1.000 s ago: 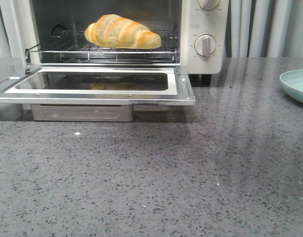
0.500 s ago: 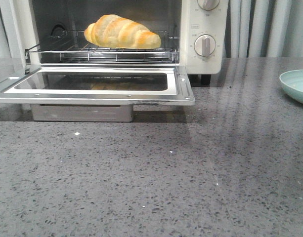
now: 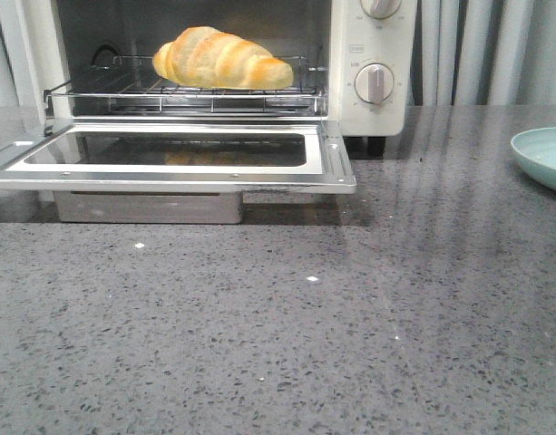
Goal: Put bread in oven
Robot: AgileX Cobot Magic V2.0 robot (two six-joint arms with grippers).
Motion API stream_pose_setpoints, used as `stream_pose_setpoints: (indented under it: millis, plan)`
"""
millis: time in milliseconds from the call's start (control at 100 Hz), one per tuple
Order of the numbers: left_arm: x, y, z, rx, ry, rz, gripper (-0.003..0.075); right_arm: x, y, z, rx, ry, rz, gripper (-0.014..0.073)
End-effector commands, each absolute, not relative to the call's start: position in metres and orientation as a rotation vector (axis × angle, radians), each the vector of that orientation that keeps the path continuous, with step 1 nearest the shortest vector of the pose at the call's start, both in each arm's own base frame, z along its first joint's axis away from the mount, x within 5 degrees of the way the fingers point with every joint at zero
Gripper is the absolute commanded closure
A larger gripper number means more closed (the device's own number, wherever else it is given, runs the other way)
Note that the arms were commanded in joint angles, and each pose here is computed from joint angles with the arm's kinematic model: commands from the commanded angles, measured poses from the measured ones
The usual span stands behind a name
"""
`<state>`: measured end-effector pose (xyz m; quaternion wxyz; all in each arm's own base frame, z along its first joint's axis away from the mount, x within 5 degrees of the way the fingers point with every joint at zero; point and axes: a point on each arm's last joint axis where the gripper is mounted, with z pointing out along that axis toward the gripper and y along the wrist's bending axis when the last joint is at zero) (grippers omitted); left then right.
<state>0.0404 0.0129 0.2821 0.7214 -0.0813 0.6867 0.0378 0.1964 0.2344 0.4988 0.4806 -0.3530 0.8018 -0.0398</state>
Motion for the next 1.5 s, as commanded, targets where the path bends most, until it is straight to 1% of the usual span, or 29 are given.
stream_pose_setpoints:
  millis: [0,150,360,750,1330,1490]
  plan:
    - [0.045,0.009,0.286,-0.122,1.434,0.06,0.0741,0.186,0.206,0.522,-0.77,1.927,-0.137,0.0659]
    - [0.05,0.009,0.269,-0.123,1.485,0.061,0.0741,0.181,0.193,0.532,-0.732,1.899,-0.145,0.0659]
    - [0.051,0.011,0.256,-0.186,1.574,0.035,0.0741,0.169,0.171,0.547,-0.683,1.865,-0.116,0.0659]
    - [0.051,0.011,0.256,-0.192,1.582,0.034,0.0741,0.15,0.136,0.567,-0.607,1.805,-0.093,0.0663]
    - [0.051,0.011,0.256,-0.192,1.582,0.034,0.0742,0.15,0.136,0.569,-0.607,1.785,-0.08,0.0663]
    - [0.051,0.011,0.256,-0.192,1.582,0.034,0.0741,0.151,0.138,0.566,-0.617,1.813,-0.08,0.0663]
